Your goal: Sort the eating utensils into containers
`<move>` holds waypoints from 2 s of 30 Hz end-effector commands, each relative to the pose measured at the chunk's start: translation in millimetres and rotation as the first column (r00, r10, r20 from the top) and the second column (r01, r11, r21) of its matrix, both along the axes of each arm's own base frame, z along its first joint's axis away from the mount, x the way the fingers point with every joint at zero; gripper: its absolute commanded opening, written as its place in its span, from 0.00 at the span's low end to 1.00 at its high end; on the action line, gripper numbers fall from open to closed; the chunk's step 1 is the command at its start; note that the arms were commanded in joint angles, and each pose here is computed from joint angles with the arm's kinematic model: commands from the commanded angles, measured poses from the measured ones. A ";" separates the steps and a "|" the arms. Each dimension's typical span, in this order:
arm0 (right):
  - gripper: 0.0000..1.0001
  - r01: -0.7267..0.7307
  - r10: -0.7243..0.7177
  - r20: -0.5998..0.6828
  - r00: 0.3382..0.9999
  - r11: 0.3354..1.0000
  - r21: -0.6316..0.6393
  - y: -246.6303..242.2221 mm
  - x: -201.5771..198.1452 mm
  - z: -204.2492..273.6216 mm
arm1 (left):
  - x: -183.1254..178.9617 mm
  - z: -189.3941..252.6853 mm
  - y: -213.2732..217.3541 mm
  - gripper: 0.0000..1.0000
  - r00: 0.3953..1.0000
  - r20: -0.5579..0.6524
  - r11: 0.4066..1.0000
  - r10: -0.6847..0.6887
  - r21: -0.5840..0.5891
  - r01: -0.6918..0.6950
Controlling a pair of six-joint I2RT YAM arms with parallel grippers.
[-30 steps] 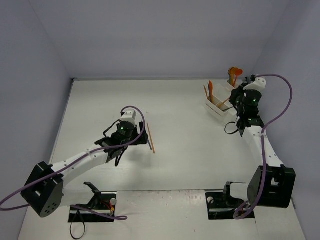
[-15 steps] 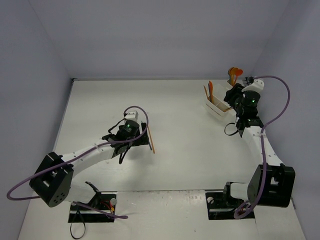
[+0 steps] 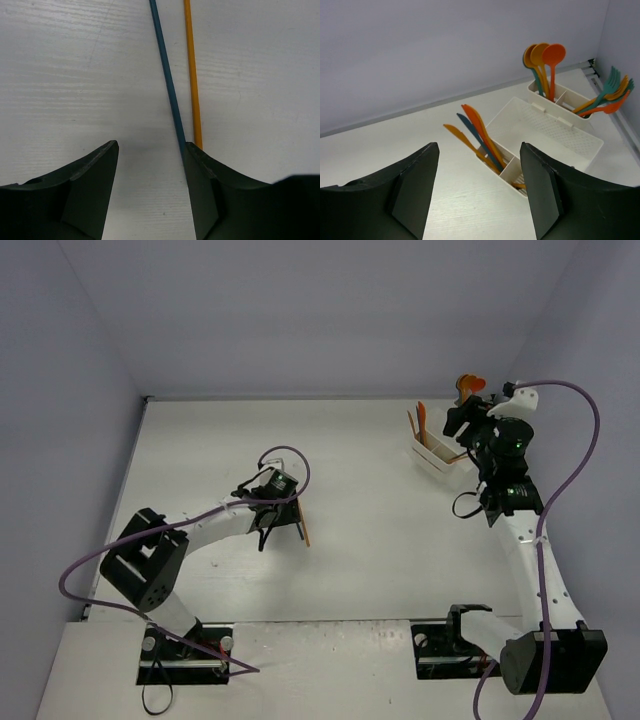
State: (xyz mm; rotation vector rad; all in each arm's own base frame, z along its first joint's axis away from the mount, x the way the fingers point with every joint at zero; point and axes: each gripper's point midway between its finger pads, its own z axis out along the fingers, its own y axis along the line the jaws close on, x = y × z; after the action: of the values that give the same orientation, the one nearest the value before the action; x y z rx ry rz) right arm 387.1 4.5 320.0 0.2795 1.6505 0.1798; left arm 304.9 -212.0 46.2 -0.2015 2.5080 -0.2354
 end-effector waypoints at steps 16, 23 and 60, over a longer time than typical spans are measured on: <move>0.71 -0.185 0.185 0.001 0.983 0.982 0.043 48.9 -29.2 -4.2 | 18.6 1.3 -6.0 0.47 0.989 -0.098 0.992 0.109 0.077 -0.102; 0.73 -0.192 0.192 -0.001 0.981 0.981 0.030 51.9 -35.5 -7.8 | 12.1 -13.3 -10.1 0.45 0.982 -0.153 0.990 0.114 0.097 -0.100; 0.71 -0.838 0.871 -0.049 0.489 0.485 0.250 282.4 -63.6 -0.4 | -22.5 215.1 -65.7 0.00 0.562 0.661 0.773 -0.497 0.043 0.633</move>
State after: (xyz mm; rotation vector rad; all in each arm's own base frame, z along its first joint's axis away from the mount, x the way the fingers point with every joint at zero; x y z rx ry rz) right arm 323.3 265.8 279.4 -0.4036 1.9449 1.0537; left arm 288.0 -252.4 222.1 0.4322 1.9387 -0.5870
